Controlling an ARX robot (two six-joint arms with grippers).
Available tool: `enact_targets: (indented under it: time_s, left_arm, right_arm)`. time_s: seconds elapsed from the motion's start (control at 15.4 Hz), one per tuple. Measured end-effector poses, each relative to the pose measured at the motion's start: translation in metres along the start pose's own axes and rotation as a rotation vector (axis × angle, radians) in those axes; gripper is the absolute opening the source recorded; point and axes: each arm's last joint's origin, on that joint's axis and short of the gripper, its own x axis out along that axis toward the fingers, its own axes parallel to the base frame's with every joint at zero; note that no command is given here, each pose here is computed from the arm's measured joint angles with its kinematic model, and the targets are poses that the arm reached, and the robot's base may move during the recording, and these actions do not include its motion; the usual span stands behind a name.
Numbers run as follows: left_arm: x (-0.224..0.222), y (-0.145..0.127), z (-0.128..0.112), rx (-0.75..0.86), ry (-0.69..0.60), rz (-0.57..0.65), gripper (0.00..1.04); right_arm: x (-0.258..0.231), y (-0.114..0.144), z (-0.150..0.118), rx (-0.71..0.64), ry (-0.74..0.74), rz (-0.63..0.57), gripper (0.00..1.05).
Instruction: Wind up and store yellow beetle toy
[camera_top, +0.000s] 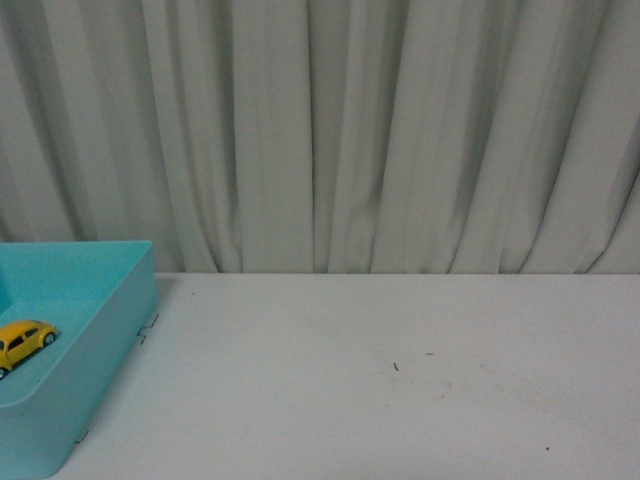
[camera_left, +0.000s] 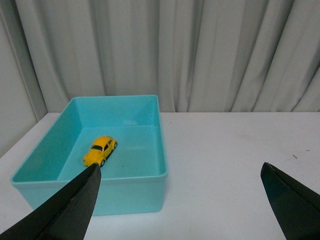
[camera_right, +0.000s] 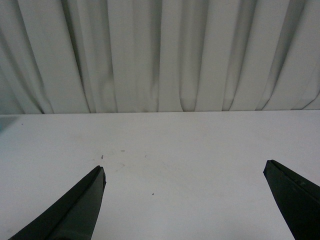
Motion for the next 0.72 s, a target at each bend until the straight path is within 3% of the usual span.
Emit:
enact_targets:
  time_s: [0.72]
  left_arm:
    - [0.0000,0.0000,0.0000,0.000,0.000,0.000,0.98]
  right_arm:
    - [0.0000,0.0000,0.0000,0.000,0.000,0.000,0.98]
